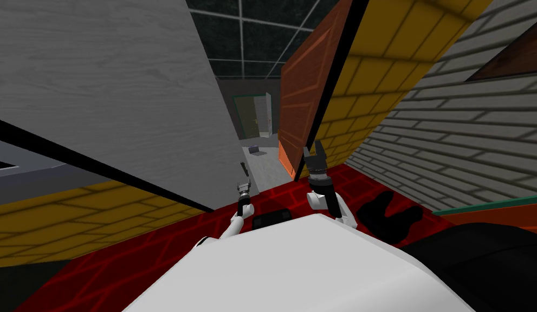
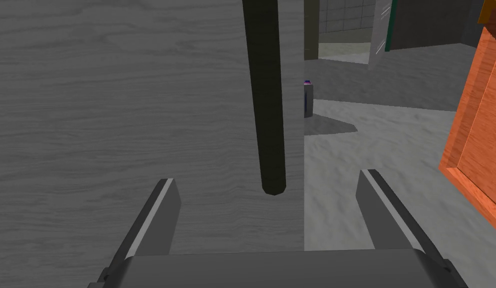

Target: Push the door open

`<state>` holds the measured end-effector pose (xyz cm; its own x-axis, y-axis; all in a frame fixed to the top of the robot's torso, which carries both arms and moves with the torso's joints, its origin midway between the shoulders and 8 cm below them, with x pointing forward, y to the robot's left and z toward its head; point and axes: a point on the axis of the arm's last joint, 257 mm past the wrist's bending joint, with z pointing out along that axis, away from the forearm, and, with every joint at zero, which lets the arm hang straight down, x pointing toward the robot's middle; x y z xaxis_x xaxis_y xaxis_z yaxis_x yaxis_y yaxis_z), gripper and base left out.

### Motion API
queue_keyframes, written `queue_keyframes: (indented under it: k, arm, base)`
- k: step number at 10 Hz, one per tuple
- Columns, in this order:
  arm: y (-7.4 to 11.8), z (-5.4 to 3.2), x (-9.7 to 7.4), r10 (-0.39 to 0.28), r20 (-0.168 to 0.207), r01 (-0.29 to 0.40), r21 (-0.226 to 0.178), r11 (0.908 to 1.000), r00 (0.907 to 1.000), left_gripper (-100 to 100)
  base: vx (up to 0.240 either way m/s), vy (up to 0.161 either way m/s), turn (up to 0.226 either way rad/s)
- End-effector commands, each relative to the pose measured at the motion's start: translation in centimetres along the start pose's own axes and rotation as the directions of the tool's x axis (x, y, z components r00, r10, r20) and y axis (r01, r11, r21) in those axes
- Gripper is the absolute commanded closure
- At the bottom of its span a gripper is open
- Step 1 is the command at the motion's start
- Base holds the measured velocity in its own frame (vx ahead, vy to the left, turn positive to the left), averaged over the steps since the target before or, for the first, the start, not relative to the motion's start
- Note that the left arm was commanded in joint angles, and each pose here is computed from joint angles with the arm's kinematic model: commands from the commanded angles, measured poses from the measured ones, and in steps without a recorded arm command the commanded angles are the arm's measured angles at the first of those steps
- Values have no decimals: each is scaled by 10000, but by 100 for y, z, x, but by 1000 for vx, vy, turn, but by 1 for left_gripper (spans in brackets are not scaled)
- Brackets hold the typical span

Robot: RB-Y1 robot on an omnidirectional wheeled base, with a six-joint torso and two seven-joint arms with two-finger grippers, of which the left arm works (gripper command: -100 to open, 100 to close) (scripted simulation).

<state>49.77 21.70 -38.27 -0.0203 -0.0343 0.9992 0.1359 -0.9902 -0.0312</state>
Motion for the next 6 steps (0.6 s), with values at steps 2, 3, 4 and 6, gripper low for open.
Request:
queue_keyframes:
  k: [2, 3, 4, 6]
  arm:
    - [28, -3, -42, -135, 121, 135, -7, 9999, 9998, -100]
    - [-90, 12, -48, -13, 98, 12, 73, 10000, 10000, -100]
    - [-137, 16, -50, 38, 90, -39, 108, 9999, 10000, -100]
    - [-194, 18, -55, 87, 86, -88, 157, 9998, 9999, -100]
  base:
    - [66, 25, -45]
    - [98, 13, -26]
    - [171, -7, -40]
    - [159, 32, -14]
